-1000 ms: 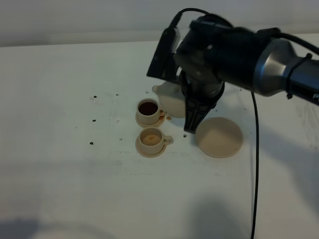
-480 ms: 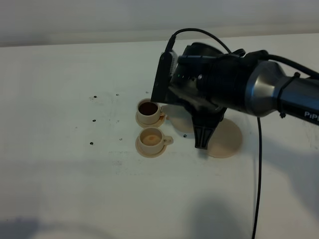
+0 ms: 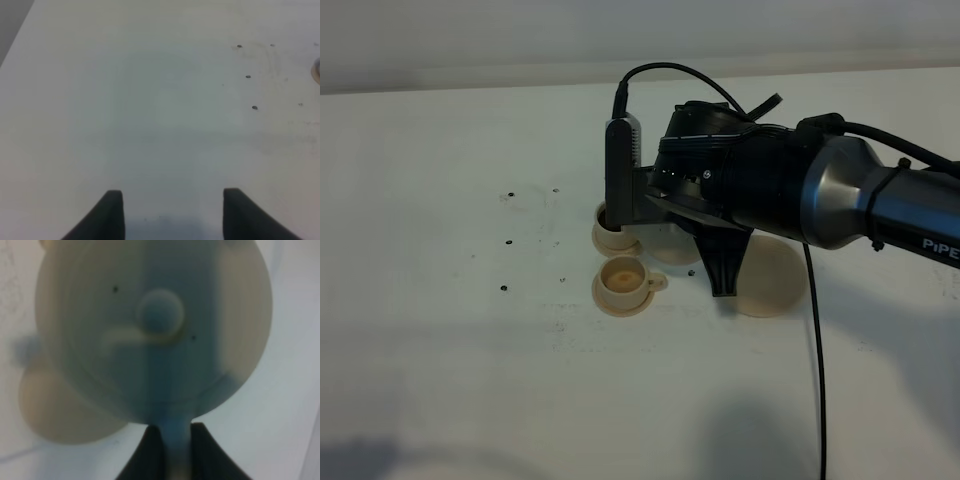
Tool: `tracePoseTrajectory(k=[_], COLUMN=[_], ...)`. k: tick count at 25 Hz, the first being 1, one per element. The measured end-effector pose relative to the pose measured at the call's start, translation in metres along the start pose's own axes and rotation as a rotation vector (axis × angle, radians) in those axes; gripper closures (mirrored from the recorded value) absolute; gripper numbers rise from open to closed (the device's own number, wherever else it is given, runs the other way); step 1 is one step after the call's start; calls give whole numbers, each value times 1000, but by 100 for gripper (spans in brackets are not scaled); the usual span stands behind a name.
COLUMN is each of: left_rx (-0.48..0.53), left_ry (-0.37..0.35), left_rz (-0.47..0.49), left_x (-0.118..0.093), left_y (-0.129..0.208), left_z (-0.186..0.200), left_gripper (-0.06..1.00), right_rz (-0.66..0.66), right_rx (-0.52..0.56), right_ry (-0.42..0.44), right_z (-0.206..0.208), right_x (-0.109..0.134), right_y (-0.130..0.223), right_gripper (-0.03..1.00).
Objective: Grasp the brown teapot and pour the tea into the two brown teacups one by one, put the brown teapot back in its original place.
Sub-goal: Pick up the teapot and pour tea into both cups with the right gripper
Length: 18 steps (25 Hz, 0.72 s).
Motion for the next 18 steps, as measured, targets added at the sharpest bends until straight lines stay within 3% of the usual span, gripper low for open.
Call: tracePoseTrajectory(k=[5, 13, 18], left_rx=[0, 0, 0], left_ry=[0, 0, 0], left_rz=[0, 0, -1], left_x=[0, 0, 0], left_y=[0, 0, 0], left_z=[0, 0, 0], left_gripper=[49, 49, 49], right_rz=[109, 288, 370], right_rx=[23, 82, 107], right_ry=[-9, 103, 113], right_z=[-12, -12, -16], right_x=[3, -7, -7], right_y=[-4, -13, -17], right_gripper=[85, 85, 85])
Point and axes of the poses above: a point on each arm's last joint axis where the gripper is mounted, z pointing back along that axis away from the gripper, x along the wrist's bending axis when the last joint is at zero, y = z × x, the point moved 6 cm from there along -z, pointing out along that axis toward the gripper, and after that the axes turned 14 degrees about z, right-handed, at the moved point
